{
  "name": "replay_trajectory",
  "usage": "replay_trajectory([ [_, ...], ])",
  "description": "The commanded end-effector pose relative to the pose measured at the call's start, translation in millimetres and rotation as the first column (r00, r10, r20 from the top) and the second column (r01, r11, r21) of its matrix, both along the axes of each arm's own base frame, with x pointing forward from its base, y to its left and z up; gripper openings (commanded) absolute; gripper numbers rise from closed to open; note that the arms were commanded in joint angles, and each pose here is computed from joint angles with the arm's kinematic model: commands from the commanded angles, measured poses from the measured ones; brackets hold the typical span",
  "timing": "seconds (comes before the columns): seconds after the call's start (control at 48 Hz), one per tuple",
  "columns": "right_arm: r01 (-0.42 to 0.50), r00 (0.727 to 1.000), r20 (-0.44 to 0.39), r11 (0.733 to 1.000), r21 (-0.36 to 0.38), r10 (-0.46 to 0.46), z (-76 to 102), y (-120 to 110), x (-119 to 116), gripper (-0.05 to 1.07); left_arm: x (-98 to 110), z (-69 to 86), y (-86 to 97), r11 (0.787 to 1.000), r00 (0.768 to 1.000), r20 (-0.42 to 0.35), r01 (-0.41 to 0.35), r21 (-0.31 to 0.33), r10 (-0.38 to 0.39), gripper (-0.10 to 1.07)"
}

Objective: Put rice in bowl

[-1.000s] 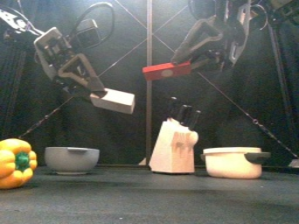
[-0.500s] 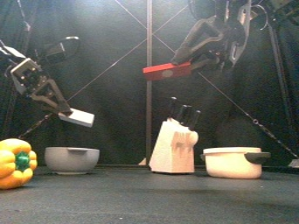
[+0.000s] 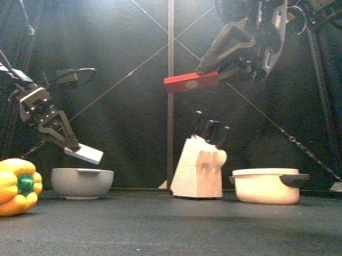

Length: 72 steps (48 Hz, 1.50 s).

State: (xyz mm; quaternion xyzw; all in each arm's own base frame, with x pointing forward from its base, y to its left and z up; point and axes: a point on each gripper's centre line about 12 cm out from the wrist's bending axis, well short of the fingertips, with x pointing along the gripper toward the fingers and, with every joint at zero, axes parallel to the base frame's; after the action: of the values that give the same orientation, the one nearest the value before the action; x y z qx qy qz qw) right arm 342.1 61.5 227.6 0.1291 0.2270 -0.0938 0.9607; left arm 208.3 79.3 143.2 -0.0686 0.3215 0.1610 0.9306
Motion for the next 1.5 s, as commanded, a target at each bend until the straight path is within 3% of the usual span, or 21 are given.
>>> replay_trajectory([
  [0.0, 0.002, 0.999, 0.038, 1.0, 0.009, -0.002, 13.5, -0.6, -0.7, 0.39, 8.4, 7.8, 3.9, 1.0, 1.0, 0.027, -0.001, 0.007, 0.0, 0.42],
  [0.25, 0.004, 0.999, 0.038, 1.0, 0.01, -0.004, 13.6, -1.0, -0.2, 0.39, 9.1, 6.8, 4.3, 1.0, 1.0, 0.024, -0.001, 0.005, 0.001, 0.64],
  [0.646, 0.004, 0.999, 0.037, 1.0, 0.01, -0.004, 13.0, -0.9, 0.0, 0.39, 8.9, 5.9, 3.9, 1.0, 1.0, 0.021, 0.001, 0.004, -0.001, 0.74],
  [0.875, 0.005, 0.999, 0.038, 1.0, 0.012, -0.005, 13.6, -0.8, 0.2, 0.39, 8.3, 5.4, 4.0, 1.0, 1.0, 0.019, 0.0, 0.004, 0.0, 0.86],
  [1.479, 0.002, 0.999, 0.035, 1.0, 0.01, -0.003, 12.5, -0.5, -0.4, 0.39, 8.7, 5.4, 3.0, 1.0, 1.0, 0.02, 0.004, 0.003, -0.004, 0.86],
])
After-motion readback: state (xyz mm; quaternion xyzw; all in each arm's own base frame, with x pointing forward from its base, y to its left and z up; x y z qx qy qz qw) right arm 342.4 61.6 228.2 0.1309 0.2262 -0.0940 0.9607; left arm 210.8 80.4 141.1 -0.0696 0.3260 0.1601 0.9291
